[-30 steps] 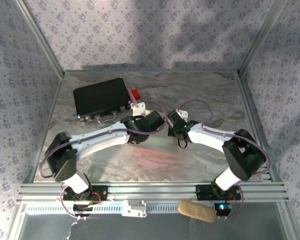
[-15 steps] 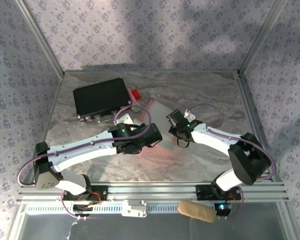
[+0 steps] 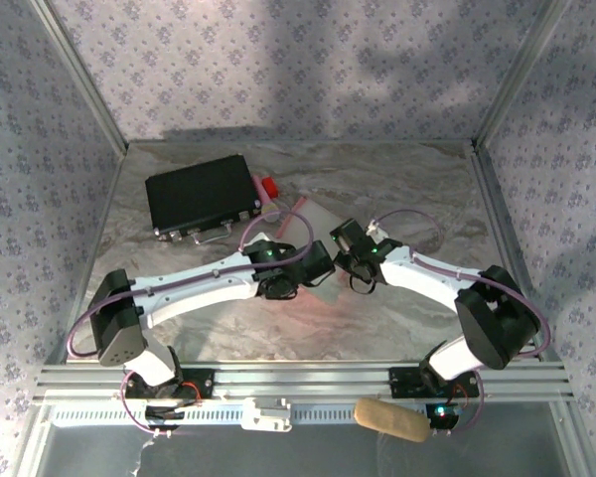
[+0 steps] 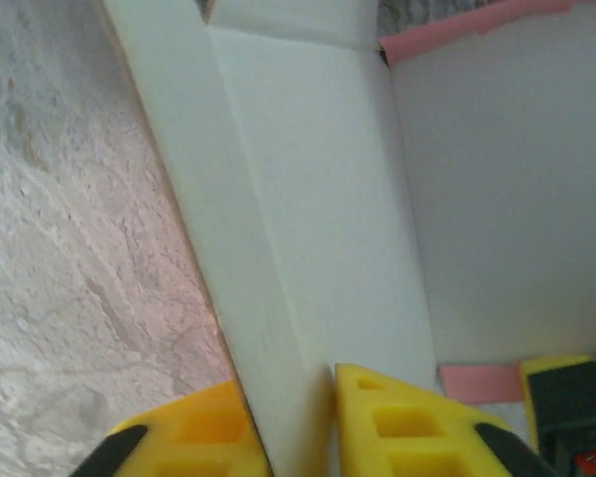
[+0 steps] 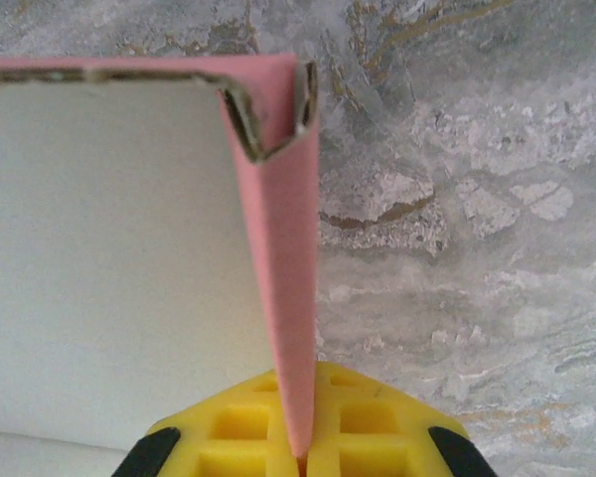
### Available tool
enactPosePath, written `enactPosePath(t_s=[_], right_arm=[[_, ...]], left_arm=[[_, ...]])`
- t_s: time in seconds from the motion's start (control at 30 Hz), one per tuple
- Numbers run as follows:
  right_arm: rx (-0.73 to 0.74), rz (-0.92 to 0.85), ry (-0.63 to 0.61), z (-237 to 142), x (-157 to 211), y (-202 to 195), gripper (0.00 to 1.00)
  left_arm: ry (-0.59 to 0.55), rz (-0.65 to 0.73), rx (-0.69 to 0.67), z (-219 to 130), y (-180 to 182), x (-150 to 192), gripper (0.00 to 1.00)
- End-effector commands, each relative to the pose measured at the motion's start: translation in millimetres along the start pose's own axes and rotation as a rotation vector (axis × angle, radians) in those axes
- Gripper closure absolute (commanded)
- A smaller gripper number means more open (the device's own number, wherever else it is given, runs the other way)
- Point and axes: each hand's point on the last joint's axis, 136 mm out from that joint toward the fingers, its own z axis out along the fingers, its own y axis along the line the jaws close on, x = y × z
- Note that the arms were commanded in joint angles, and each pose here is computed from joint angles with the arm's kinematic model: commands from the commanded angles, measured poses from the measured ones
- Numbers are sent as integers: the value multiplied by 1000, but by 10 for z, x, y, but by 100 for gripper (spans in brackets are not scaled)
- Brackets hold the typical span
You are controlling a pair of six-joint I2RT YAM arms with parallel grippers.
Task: Fold the paper box
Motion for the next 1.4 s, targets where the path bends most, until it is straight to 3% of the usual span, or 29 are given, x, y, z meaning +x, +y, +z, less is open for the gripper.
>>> enactPosePath(t_s=[0.0, 0.07, 0.13, 0.2, 0.33, 0.47, 0.57, 0.63, 0.73, 0.9, 1.1, 1.23, 1.37], right_arm=[[7, 57, 39, -48, 70, -26, 100], [1, 61, 70, -79, 109, 5, 95], [-15, 52, 79, -180, 119, 48, 66], [-48, 53, 67, -349, 74, 89, 44], [-176, 42, 61, -738, -78, 194, 32], [-311, -14, 50, -1163, -329, 302, 31], [-449, -121, 10, -1351, -558, 434, 34], [-502, -184, 3, -1373, -651, 448, 43], [-573, -250, 2, -1352, -756, 449, 47], [-600, -318, -3, -1207, -770, 346, 49], [-541, -316, 49, -820, -613, 183, 51], [-502, -324, 66, -650, -511, 90, 51], [-474, -356, 82, -574, -421, 82, 52]], left_arm=[[-43, 5, -46, -43, 60, -145, 97], [-72, 40, -71, -49, 101, -218, 100], [-86, 94, -92, -66, 129, -285, 100], [-131, 212, -83, -105, 64, -410, 100], [-172, 496, -131, -173, 22, -676, 100], [-129, 812, -167, -171, -39, -926, 100], [-71, 1068, -83, -185, -191, -944, 100], [-5, 1235, 17, -182, -295, -856, 100], [94, 1492, 131, -164, -380, -695, 100], [226, 1781, 148, -7, -403, -598, 100], [228, 2018, 280, 112, -658, -466, 100], [267, 2143, 284, 259, -716, -403, 100], [291, 2181, 247, 407, -747, -365, 100]])
